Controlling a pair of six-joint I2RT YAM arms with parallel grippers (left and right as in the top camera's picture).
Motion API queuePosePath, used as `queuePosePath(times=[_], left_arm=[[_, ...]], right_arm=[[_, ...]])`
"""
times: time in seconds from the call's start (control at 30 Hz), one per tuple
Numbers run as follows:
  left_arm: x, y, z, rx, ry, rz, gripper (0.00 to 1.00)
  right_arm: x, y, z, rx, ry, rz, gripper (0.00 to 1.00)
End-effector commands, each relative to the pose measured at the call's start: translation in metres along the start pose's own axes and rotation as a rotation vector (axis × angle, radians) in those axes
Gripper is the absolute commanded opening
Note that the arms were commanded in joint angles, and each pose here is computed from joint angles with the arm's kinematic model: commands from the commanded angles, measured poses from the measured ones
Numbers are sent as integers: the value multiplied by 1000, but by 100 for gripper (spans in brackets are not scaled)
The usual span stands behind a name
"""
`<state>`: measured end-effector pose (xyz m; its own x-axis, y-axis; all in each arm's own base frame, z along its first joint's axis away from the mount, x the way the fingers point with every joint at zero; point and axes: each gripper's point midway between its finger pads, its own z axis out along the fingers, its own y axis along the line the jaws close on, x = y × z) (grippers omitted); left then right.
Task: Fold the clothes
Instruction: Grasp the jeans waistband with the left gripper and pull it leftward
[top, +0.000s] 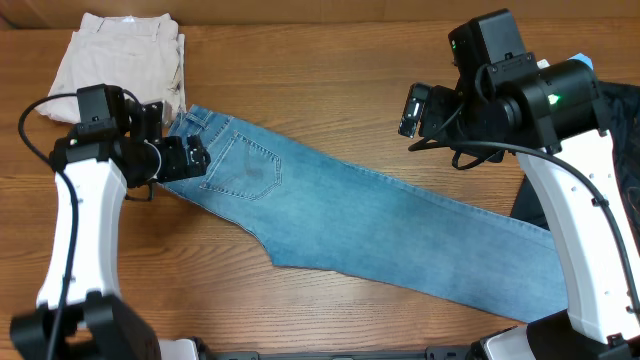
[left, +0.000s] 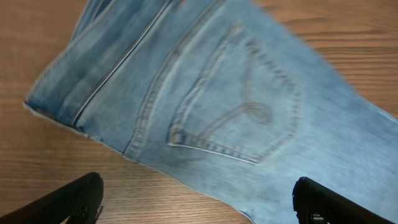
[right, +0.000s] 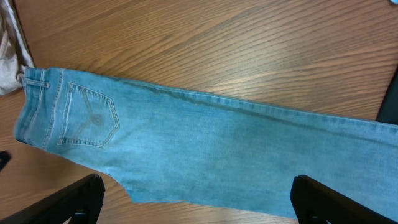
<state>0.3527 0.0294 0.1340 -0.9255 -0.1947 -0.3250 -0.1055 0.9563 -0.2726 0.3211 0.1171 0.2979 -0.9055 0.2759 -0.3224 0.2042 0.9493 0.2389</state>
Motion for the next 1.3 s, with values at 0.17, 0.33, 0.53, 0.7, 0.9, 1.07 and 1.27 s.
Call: queuePosePath(times=[0.17, 0.33, 0.53, 0.7, 0.9, 1.07, 1.27], left_arm=[[8, 37, 52, -2, 126, -120, 100], [20, 64, 66, -109, 184, -271, 100], [29, 86, 85, -136, 222, -376, 100], [21, 98, 97, -139, 187, -383, 100], [5, 101, 100, -137, 121, -366, 100], [-2, 102, 102, -130, 95, -359, 77], [-3, 102, 102, -130, 88, -357, 19]], right_arm=[[-1, 1, -3, -11, -9, 2, 100], [-1, 1, -3, -11, -9, 2, 100], [-1, 0, -3, -10, -7, 2, 100], [-1, 0, -3, -10, -6, 2, 100], [-2, 2, -3, -15, -14, 2, 100], [-3, 2, -3, -16, -17, 2, 100], [-4, 3, -3, -18, -19, 2, 100]])
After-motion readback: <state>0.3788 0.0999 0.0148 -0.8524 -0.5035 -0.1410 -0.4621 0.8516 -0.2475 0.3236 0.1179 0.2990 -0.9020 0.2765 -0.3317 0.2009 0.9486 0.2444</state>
